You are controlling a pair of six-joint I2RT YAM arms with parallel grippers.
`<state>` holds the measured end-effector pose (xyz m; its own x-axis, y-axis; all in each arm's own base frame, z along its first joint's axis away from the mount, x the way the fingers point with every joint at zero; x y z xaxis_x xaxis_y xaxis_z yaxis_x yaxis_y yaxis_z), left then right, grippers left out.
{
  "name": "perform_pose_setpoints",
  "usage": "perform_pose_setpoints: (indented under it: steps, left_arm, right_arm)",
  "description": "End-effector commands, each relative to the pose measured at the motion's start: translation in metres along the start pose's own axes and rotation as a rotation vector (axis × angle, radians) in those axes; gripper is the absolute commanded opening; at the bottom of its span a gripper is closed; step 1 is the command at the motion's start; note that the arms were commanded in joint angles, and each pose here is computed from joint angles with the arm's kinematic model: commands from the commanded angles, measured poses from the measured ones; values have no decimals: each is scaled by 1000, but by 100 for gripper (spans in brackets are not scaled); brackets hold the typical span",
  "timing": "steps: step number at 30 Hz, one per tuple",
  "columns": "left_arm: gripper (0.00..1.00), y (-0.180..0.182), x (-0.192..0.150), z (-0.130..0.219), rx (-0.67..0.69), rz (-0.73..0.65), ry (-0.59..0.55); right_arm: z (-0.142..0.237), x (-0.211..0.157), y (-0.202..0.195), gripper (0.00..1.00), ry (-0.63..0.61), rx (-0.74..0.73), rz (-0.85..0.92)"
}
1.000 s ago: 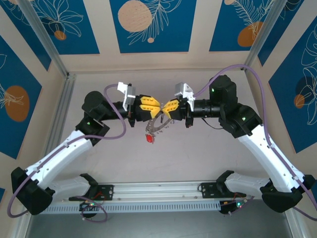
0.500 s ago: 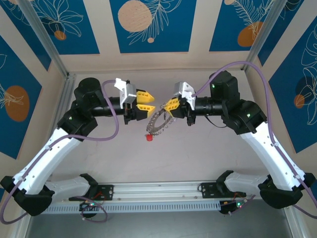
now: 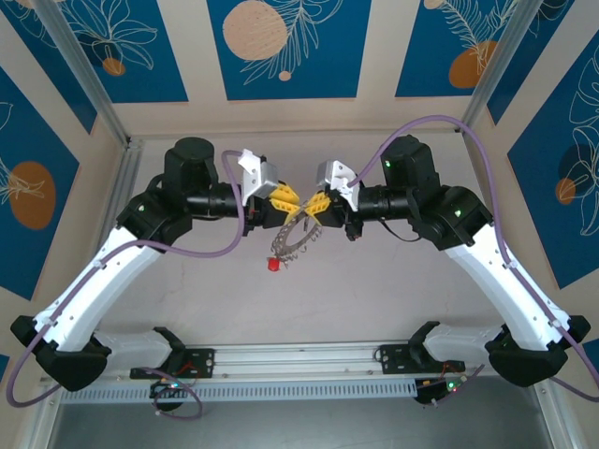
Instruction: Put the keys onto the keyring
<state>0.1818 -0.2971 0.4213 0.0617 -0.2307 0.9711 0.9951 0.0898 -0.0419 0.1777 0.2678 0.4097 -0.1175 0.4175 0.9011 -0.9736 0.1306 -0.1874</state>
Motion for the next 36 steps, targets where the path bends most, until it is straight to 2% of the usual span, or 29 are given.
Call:
perform_pose_setpoints:
  steps: [1, 6, 11, 15, 20, 23, 26, 28, 32, 36]
  left_arm:
    - [23, -2, -6, -2, 11, -23, 52]
    - [21, -2, -10, -6, 14, -30, 66]
    - [0, 0, -11, -9, 23, -26, 58]
    - [0, 3, -11, -7, 52, -29, 36]
    - [0, -7, 0, -2, 27, -42, -54]
    - [0, -20, 8, -1, -47, -49, -128]
    - [0, -32, 18, 1, -131, -51, -213]
    - [0, -36, 23, 3, -162, -57, -260]
    - [0, -39, 35, 8, -190, -63, -343]
    - [0, -41, 43, 11, -245, -43, -416]
  right_arm:
    - [6, 18, 1, 0, -44, -5, 47]
    - [2, 18, 2, 0, -43, 5, 48]
    - [-1, 21, 5, 0, -51, 18, 49]
    - [0, 24, 8, 0, -71, 32, 49]
    - [1, 18, 13, 11, -85, 53, 13]
    - [3, 17, 22, 21, -125, 82, 0]
    - [8, 19, 31, 25, -177, 106, 12]
    - [12, 21, 34, 24, -204, 108, 20]
    - [17, 23, 37, 14, -228, 118, 28]
    - [17, 24, 38, 11, -236, 132, 32]
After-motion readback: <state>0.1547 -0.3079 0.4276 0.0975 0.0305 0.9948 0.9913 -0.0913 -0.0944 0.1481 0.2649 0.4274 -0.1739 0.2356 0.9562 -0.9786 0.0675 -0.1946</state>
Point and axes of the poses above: each hand's point on the last joint's axis, 136 mm out from that joint toward the fingers, its own z axis back along the fingers, its own y axis along the line the jaws close on, x = y × z, the point moved 1 cm from there along z, back along the fingers, and after that the axes turned 5 degrees about z, right-handed, at the moved point
